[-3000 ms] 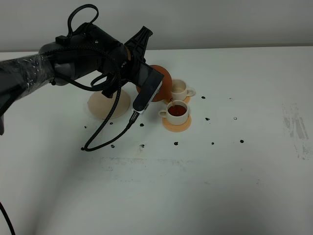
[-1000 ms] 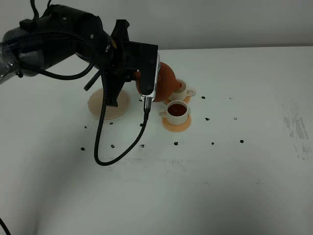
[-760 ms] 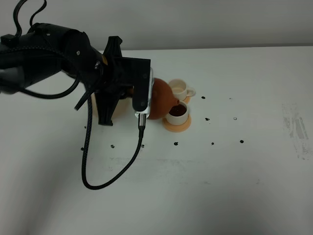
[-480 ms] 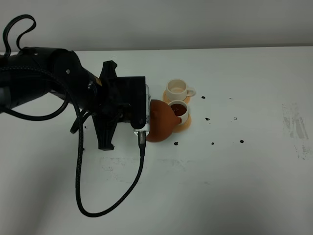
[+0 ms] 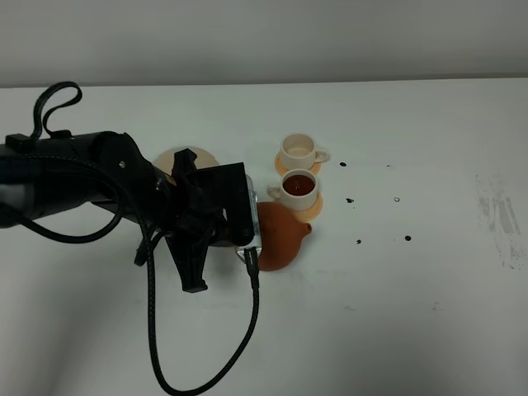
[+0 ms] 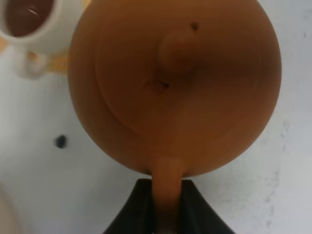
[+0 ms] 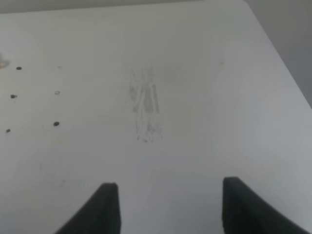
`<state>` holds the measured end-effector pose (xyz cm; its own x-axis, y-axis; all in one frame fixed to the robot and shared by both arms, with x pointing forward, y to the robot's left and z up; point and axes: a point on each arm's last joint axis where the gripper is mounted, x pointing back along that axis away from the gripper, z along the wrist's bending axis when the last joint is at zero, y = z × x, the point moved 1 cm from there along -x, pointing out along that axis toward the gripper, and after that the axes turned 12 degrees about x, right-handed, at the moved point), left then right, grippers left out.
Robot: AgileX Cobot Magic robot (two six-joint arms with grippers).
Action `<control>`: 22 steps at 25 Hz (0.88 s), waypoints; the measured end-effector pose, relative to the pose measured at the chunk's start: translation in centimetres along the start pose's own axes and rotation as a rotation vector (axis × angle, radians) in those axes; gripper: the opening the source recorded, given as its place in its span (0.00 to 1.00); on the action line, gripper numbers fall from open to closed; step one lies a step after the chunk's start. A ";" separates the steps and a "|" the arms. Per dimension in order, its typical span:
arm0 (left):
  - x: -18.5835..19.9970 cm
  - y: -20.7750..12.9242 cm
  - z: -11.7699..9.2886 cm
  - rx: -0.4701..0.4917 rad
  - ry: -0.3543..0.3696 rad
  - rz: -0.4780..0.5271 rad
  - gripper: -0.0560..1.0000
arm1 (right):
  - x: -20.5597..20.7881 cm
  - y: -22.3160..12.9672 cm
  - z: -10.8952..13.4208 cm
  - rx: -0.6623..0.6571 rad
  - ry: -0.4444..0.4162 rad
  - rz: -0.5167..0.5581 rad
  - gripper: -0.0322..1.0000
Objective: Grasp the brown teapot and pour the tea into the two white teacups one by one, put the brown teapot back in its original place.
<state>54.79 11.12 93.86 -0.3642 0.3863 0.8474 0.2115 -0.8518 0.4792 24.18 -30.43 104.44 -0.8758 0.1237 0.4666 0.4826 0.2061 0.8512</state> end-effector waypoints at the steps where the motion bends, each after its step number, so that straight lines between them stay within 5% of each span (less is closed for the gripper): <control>1: -0.5 -0.2 -0.1 0.011 -0.011 0.008 0.15 | 0.0 0.0 0.0 0.000 0.000 0.000 0.47; 12: -3.8 -1.3 -0.6 0.048 -0.038 0.036 0.15 | 0.0 0.0 0.0 0.000 0.000 0.000 0.47; 22: -1.0 0.3 0.1 0.004 0.035 -0.038 0.15 | 0.0 0.0 0.0 0.000 0.000 0.000 0.47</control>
<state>55.30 10.56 93.20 -0.4036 0.4059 0.8200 0.2006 -0.8351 0.5122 24.18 -30.43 104.44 -0.8758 0.1237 0.4666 0.4826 0.2061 0.8512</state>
